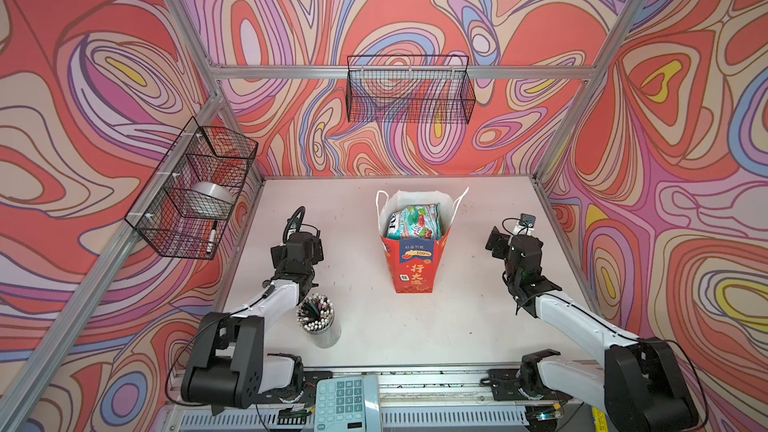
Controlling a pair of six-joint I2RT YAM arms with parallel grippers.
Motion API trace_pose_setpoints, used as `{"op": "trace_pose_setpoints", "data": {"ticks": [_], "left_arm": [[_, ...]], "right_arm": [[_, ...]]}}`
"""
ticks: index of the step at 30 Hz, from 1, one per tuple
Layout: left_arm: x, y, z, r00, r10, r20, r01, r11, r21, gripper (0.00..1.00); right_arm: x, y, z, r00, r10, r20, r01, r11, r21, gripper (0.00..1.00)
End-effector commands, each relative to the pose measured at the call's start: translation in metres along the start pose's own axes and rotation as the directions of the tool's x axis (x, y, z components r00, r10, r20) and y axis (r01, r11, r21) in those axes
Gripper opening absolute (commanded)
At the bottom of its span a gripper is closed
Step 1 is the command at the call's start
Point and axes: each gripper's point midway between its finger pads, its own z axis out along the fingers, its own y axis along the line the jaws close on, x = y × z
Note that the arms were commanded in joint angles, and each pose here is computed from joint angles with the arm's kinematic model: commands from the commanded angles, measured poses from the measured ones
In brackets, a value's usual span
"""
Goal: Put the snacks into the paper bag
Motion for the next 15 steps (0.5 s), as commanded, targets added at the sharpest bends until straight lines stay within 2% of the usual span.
{"op": "trace_pose_setpoints", "data": {"ticks": [1,3,4,6,9,11,15], "left_arm": [[-0.023,-0.001,0.0,0.976,-0.069,0.208,0.059,0.997,0.05,0.98],[-0.018,-0.006,0.003,0.975,-0.062,0.215,0.048,0.996,0.071,0.97],[-0.016,-0.013,0.004,0.979,-0.048,0.197,0.028,0.994,0.105,1.0],[-0.014,-0.02,0.005,0.979,-0.039,0.202,0.01,0.99,0.139,1.0],[-0.009,-0.015,0.003,0.962,-0.072,0.264,0.036,0.989,0.141,1.0],[-0.004,-0.017,0.005,0.975,-0.062,0.215,0.031,0.989,0.145,1.0],[-0.007,-0.018,0.007,0.973,-0.057,0.222,0.025,0.989,0.145,1.0]], "right_arm": [[-0.004,0.003,0.009,0.997,0.009,0.074,-0.007,0.999,-0.032,0.98],[0.004,0.001,0.012,0.996,-0.01,0.085,0.013,1.0,-0.028,0.98],[0.008,-0.001,0.014,0.996,-0.013,0.089,0.014,1.0,-0.018,0.98],[0.016,-0.002,0.019,0.994,-0.019,0.106,0.021,1.0,-0.017,0.98],[0.031,0.0,0.03,0.994,-0.062,0.092,0.063,0.998,-0.015,0.98],[0.03,0.001,0.03,0.991,-0.074,0.109,0.077,0.997,-0.021,0.98],[0.036,-0.001,0.036,0.984,-0.09,0.155,0.09,0.996,0.002,0.98]]}}
